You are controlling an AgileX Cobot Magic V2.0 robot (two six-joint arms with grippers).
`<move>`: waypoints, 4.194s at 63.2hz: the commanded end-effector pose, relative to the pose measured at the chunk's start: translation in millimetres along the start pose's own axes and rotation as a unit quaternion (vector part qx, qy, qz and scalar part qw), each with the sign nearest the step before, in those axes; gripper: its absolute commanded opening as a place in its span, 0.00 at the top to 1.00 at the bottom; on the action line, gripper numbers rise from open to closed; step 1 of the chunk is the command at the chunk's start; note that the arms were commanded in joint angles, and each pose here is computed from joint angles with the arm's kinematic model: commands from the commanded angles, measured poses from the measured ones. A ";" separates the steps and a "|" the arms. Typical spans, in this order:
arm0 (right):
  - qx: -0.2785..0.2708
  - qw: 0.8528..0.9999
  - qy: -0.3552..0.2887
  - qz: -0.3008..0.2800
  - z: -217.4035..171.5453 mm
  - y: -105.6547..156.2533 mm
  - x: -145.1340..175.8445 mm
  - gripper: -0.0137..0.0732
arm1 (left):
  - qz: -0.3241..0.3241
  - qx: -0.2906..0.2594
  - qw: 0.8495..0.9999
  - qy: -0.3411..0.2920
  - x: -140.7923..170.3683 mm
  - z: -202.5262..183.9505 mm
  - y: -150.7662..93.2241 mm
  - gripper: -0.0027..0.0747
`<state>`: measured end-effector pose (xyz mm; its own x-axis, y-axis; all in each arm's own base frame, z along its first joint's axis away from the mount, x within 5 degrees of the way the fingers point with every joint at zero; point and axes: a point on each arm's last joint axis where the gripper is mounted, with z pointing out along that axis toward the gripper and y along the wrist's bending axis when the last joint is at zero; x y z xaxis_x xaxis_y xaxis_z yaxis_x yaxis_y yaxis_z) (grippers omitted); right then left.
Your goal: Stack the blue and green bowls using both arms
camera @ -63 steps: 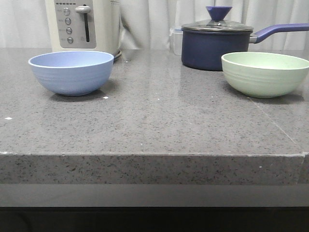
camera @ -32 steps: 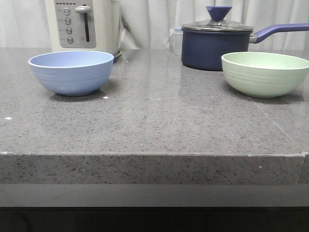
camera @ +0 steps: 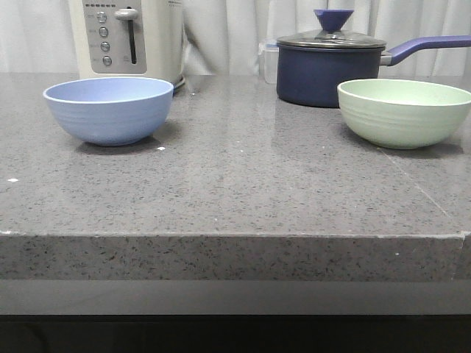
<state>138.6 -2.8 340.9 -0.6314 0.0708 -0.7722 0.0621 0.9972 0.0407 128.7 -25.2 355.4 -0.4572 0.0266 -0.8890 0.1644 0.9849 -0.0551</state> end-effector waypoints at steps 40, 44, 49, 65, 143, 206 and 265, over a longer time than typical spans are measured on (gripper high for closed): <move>-0.103 0.980 0.145 0.092 110.3 14.7 -131.9 0.28 | 0.035 0.054 0.997 -0.046 -13.9 -6.6 -16.0 0.40; -0.107 0.977 0.160 0.096 121.8 15.0 -134.1 0.28 | 0.035 0.054 0.997 -0.046 -13.9 -6.6 -16.0 0.40; -0.107 0.974 0.171 0.099 134.3 14.8 -135.2 0.28 | 0.035 0.054 0.997 -0.046 -13.9 -6.6 -16.0 0.40; -0.107 0.969 0.199 0.099 167.0 13.9 -127.5 0.28 | 0.035 0.054 0.997 -0.046 -13.9 -6.6 -16.0 0.40; -0.144 0.969 0.198 0.029 162.9 39.0 -145.1 0.92 | 0.039 0.051 0.997 -0.046 -13.8 -6.6 -15.5 0.40; -0.175 0.962 0.177 -0.108 177.7 158.8 -139.6 0.90 | 0.039 0.051 0.997 -0.046 -13.8 -6.6 -15.5 0.40; -0.173 0.963 0.174 -0.109 180.6 159.1 -139.5 0.49 | 0.047 0.045 0.997 -0.047 -13.9 -6.5 -14.6 0.40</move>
<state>382.9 145.4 302.4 -0.8860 -0.2244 -0.4058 -0.3102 0.9373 0.1590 125.7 -37.3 355.3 -0.4402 0.1177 -0.8902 0.2731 0.9620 -0.0078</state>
